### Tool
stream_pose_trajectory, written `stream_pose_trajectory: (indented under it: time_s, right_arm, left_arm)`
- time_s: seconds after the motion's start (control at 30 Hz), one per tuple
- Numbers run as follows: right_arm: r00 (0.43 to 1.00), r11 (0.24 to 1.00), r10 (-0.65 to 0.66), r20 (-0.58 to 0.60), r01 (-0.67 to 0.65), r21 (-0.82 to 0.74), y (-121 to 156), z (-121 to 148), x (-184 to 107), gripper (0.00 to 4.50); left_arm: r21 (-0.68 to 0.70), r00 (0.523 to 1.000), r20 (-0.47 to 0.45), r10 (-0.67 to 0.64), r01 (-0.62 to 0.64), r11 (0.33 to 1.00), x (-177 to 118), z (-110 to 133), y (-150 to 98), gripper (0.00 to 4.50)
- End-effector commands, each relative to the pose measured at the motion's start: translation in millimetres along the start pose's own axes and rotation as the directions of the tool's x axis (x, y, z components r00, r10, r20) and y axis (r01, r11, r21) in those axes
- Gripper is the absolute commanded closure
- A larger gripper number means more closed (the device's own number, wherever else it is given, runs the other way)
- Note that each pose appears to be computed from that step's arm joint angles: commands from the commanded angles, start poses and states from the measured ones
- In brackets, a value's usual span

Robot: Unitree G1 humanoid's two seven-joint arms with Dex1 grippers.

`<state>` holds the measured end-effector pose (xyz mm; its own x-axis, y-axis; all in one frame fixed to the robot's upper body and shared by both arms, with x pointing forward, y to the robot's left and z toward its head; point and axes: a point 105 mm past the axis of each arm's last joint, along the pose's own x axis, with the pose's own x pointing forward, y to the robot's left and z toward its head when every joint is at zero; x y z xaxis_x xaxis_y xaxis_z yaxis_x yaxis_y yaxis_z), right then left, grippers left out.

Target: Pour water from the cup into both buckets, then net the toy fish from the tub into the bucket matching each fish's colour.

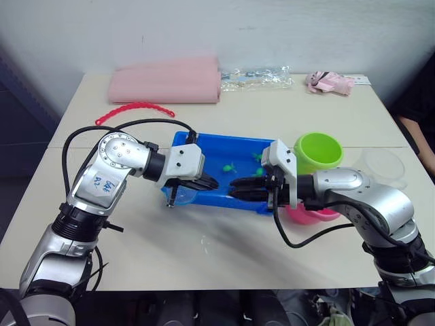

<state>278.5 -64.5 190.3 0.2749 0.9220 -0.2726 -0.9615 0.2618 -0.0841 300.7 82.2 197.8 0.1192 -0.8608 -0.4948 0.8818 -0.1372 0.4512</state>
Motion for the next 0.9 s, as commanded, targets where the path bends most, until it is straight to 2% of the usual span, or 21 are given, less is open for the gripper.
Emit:
stream_pose_trajectory:
  time_s: [0.03,0.1,0.2,0.27,0.3,0.37,0.4,0.43,0.47,0.53,0.57,0.7,0.77,0.9]
  right_arm:
    - [0.999,0.999,-0.005,0.041,0.006,-0.040,0.4,8.2,-1.7,4.47]
    - [0.999,0.999,-0.005,0.044,0.007,-0.044,-0.3,8.3,-2.4,4.47]
    - [0.999,0.997,-0.008,0.050,0.011,-0.075,-2.6,11.6,-5.7,4.50]
    - [0.999,0.995,-0.014,0.050,0.019,-0.101,-5.7,14.7,-10.9,4.50]
    - [0.999,0.992,-0.023,0.049,0.029,-0.120,-8.8,16.7,-16.5,4.50]
    - [0.998,0.988,-0.040,0.043,0.046,-0.145,-13.1,18.2,-24.6,4.50]
    - [0.998,0.987,-0.044,0.042,0.050,-0.150,-13.9,18.2,-26.5,4.50]
    - [0.997,0.981,-0.080,0.017,0.081,-0.177,-21.8,17.1,-39.4,4.50]
    - [0.993,0.971,-0.116,-0.009,0.111,-0.211,-29.4,16.2,-53.1,4.50]
    - [0.982,0.952,-0.181,-0.057,0.161,-0.259,-41.6,13.9,-75.8,4.50]
    - [0.979,0.948,-0.193,-0.068,0.169,-0.268,-44.0,12.8,-80.3,4.50]
    - [0.939,0.891,-0.291,-0.184,0.196,-0.410,-65.7,3.2,-112.8,4.50]
    - [0.924,0.866,-0.315,-0.216,0.187,-0.464,-73.2,0.4,-120.1,4.50]
    - [0.898,0.834,-0.342,-0.276,0.154,-0.530,-85.2,-7.5,-125.3,4.50]
  left_arm:
    - [0.032,1.000,0.027,0.013,-0.014,0.999,-2.7,9.0,0.0,4.50]
    - [0.021,0.999,0.036,0.004,-0.005,1.000,-3.5,9.1,-2.0,4.50]
    - [-0.022,0.981,0.175,0.089,-0.086,0.996,-17.1,23.0,6.7,3.49]
    - [-0.028,0.941,0.293,0.168,-0.167,0.985,-37.1,33.3,14.7,2.56]
    - [-0.070,0.906,0.356,0.229,-0.218,0.973,-53.1,37.8,20.5,2.19]
    - [-0.141,0.861,0.420,0.286,-0.250,0.958,-73.7,41.9,24.0,1.23]
    - [-0.157,0.852,0.432,0.296,-0.252,0.955,-77.6,42.8,24.1,0.92]
    - [-0.182,0.854,0.400,0.331,-0.280,0.942,-91.7,34.3,22.8,0.33]
    - [-0.192,0.857,0.360,0.368,-0.318,0.928,-105.7,24.3,20.5,0.03]
    - [-0.211,0.866,0.286,0.409,-0.360,0.909,-124.4,6.5,12.8,0.03]
    - [-0.215,0.869,0.271,0.415,-0.365,0.906,-126.9,2.7,10.7,0.03]
    - [-0.273,0.865,0.159,0.476,-0.425,0.863,-134.4,-40.3,-10.1,0.03]
    - [-0.289,0.880,0.142,0.453,-0.401,0.869,-124.2,-51.3,-24.9,0.03]
    - [-0.306,0.896,0.169,0.410,-0.348,0.886,-105.9,-53.1,-42.3,0.03]
